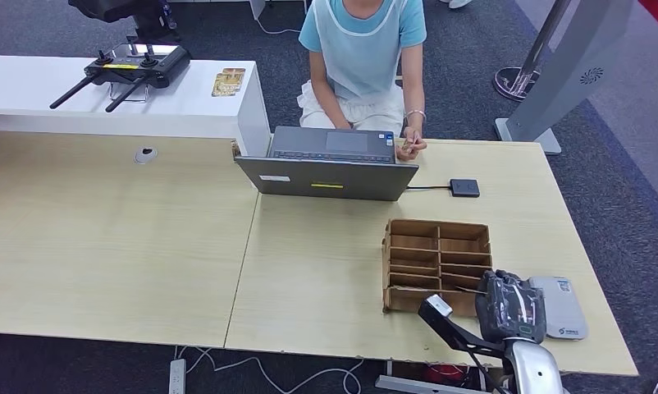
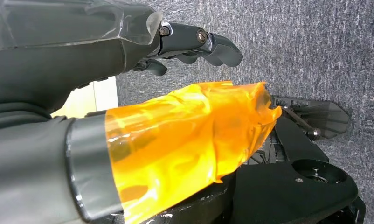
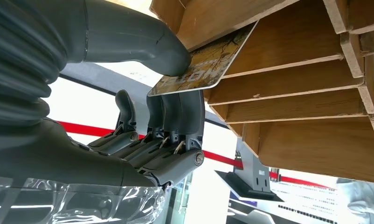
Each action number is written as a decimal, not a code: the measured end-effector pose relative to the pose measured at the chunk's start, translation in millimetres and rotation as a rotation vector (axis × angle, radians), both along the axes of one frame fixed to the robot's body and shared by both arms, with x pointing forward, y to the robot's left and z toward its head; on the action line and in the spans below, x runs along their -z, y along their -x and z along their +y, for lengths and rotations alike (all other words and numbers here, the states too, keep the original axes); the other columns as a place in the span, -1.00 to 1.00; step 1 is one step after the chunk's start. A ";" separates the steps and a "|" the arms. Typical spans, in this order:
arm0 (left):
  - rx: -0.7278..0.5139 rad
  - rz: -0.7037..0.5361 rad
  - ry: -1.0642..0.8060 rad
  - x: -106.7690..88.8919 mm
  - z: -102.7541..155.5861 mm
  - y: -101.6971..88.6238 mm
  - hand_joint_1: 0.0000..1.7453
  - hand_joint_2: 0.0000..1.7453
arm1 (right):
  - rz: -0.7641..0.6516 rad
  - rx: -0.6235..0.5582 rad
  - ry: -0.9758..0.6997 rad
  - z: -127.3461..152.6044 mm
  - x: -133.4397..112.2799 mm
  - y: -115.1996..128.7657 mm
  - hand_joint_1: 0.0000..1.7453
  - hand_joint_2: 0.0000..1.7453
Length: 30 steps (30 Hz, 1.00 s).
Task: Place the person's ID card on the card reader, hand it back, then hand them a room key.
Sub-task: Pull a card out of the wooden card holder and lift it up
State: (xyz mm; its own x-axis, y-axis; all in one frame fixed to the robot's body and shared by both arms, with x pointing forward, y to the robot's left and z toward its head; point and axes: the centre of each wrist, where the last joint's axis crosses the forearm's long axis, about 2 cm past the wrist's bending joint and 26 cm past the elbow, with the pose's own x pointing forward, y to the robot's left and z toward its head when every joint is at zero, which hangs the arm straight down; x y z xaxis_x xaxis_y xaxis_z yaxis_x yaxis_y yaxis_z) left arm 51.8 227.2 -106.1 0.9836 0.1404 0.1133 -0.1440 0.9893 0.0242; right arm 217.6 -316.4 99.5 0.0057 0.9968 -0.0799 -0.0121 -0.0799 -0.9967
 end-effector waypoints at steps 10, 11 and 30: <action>0.002 0.000 0.000 0.0 0.0 -0.1 -1.00 -1.00 | -0.003 -0.005 -0.013 -0.8 -0.3 -0.3 0.62 1.00; 0.003 0.000 0.000 0.0 0.0 -0.1 -1.00 -1.00 | -0.003 -0.013 -0.025 -1.1 -0.5 -0.3 0.64 1.00; 0.006 -0.004 0.005 0.1 0.8 -0.2 -1.00 -1.00 | -0.127 -0.224 -0.459 -21.5 -23.3 -1.1 0.76 1.00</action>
